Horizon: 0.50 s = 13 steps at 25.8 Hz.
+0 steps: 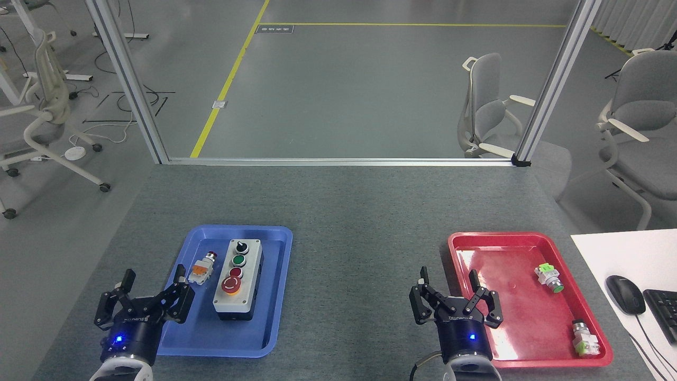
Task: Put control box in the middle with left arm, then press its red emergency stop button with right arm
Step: 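Move the left gripper down toward the gray control box's near edge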
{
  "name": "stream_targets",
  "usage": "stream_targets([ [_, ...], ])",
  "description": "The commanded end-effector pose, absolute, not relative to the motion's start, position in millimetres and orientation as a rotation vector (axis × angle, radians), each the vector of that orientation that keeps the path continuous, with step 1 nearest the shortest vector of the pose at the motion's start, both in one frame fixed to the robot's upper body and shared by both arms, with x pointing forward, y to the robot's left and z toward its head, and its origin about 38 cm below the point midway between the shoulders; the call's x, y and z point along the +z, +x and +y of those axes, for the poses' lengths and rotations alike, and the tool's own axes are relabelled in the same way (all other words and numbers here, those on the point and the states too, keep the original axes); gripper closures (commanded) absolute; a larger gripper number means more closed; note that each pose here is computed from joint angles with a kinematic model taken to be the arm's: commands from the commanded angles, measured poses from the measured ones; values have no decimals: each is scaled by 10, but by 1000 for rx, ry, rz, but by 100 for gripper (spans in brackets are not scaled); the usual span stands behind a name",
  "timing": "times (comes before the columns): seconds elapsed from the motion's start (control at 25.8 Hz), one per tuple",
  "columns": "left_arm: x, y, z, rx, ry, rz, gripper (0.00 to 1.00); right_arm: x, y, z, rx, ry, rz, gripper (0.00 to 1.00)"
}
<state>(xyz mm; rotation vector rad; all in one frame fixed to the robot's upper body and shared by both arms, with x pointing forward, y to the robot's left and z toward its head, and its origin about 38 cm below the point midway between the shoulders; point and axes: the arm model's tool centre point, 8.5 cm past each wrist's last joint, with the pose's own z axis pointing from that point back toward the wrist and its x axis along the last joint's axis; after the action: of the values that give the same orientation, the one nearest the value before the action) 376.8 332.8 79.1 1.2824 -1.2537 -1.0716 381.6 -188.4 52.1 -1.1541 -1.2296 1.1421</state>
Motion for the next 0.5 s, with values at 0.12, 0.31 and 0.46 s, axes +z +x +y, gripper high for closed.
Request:
stream_targets([
  [0.12, 788, 3806, 3190, -1034, 1265, -1287, 1, 518, 3816, -1879, 1144, -1153, -1229, 2],
  [0.31, 753, 3773, 3164, -1045, 1249, -1299, 1, 523, 3816, -1878, 1145, -1154, -1231, 2],
  [0.46, 460, 3479, 3132, -1102, 1189, -1267, 1, 523, 3816, -1878, 1145, -1154, -1231, 2],
])
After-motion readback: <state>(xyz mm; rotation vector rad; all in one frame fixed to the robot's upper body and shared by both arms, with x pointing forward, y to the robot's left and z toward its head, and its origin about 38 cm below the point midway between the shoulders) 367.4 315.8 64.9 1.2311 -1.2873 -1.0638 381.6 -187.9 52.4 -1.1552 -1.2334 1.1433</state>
